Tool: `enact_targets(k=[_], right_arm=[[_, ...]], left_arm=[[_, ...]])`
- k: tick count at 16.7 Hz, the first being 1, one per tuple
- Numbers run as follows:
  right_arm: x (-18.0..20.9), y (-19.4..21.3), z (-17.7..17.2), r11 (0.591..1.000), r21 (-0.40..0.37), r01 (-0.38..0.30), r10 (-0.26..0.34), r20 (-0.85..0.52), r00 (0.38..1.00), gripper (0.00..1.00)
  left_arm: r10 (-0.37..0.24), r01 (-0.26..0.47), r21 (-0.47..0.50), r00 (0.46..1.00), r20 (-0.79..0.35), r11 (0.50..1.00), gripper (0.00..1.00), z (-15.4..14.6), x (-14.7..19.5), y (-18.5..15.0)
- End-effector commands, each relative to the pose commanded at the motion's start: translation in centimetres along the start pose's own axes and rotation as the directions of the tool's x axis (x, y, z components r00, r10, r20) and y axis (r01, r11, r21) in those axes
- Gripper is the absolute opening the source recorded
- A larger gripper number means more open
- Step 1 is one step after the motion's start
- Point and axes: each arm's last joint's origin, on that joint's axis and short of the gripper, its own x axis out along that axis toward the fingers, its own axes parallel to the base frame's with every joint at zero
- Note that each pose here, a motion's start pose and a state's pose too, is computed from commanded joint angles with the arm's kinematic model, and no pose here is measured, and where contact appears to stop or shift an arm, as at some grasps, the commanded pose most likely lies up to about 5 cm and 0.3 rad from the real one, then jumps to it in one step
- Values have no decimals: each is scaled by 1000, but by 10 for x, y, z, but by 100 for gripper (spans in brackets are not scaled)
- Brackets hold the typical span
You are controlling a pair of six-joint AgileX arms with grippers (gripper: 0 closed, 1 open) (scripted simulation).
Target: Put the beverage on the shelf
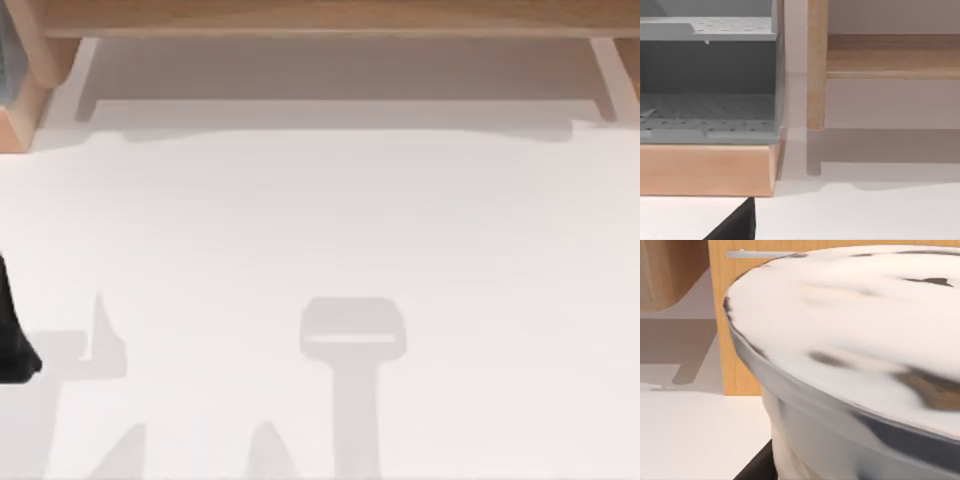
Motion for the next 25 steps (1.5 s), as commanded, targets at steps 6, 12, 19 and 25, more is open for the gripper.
enact_targets(k=[6,12,19,25], right_arm=[[3,0,5,1000,-14,-2,2,20,1000,0],[40,35,58,990,-133,-50,74,182,980,0],[86,138,119,978,-131,-162,191,249,950,0],[122,222,165,987,-55,-151,158,184,970,0]], left_arm=[[0,0,0,1000,0,1000,100,0,0,0],[0,0,0,1000,0,1000,100,0,0,0],[0,0,0,1000,0,1000,100,0,0,0],[0,0,0,1000,0,1000,100,0,0,0]])
